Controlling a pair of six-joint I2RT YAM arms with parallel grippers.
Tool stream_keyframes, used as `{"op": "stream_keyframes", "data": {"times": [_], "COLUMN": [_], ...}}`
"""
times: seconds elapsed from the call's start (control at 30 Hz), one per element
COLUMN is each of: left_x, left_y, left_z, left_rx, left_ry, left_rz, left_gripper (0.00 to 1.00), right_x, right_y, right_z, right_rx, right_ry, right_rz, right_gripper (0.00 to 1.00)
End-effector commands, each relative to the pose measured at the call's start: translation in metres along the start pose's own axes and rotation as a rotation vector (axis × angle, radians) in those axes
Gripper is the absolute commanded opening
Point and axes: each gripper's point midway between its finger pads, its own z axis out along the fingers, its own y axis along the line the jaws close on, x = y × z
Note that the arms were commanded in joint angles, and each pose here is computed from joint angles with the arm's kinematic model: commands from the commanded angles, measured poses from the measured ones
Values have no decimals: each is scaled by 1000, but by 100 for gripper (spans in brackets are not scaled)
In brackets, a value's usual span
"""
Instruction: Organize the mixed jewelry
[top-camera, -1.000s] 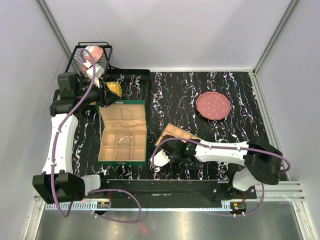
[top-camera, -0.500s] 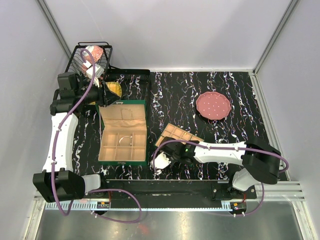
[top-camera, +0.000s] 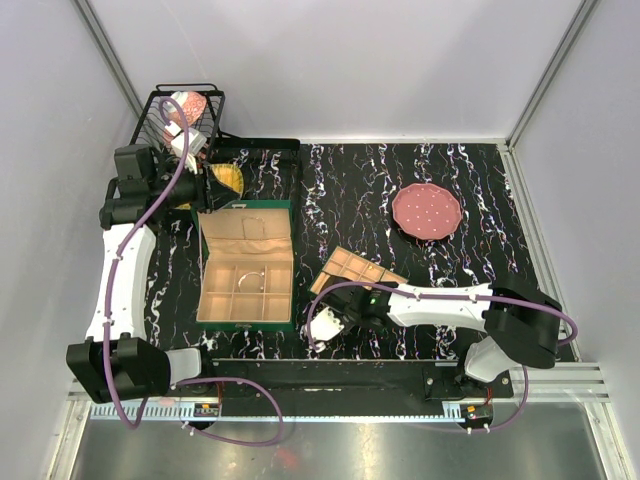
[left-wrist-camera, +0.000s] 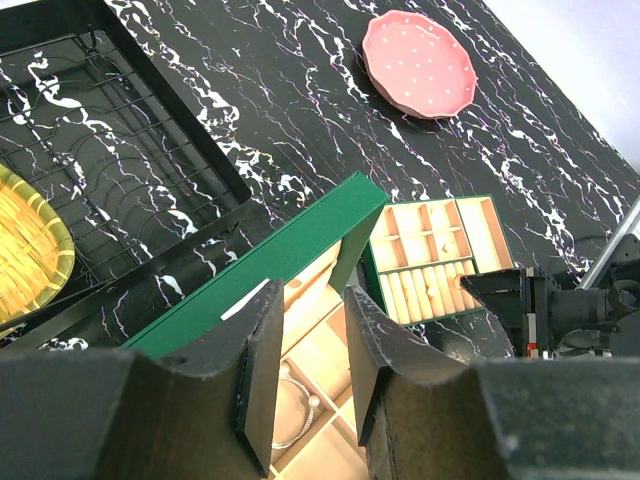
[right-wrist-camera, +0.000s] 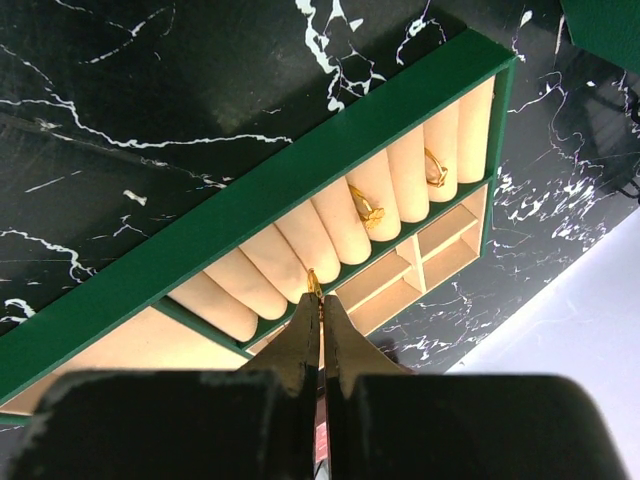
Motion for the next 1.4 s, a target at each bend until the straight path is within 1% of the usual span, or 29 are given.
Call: {"op": "stream_keyframes", "data": {"times": [0.0, 0.63, 1.17, 1.2, 1.27, 1.3, 1.37], "left_x": [-8, -9, -9, -9, -9, -10, -10], "left_y": [1, 8, 13, 13, 14, 14, 15], "left_z": [1, -3, -8, -8, -9, -10, -12], "left_rx": [17, 28, 34, 35, 32, 32, 29], "left_ry": [-34, -44, -54, -56, -57, -60, -63], "left_rz": [32, 1, -23, -22, -22, -21, -21], "left_gripper": [33, 33, 33, 33, 33, 33, 33], "right_x": [-7, -5, -14, -13, -13, -13, -13], "right_y": [-4, 3, 20, 21, 21, 23, 18], "right_z": [-2, 13, 31, 31, 32, 32, 30], "right_rx": [6, -29, -90, -93, -90, -93, -77], "right_ry": [-18, 6, -21, -19, -19, -17, -14], "right_rz": [-17, -87, -104, -104, -105, -106, -102], "right_gripper": [0, 0, 0, 1, 6, 11, 12]}}
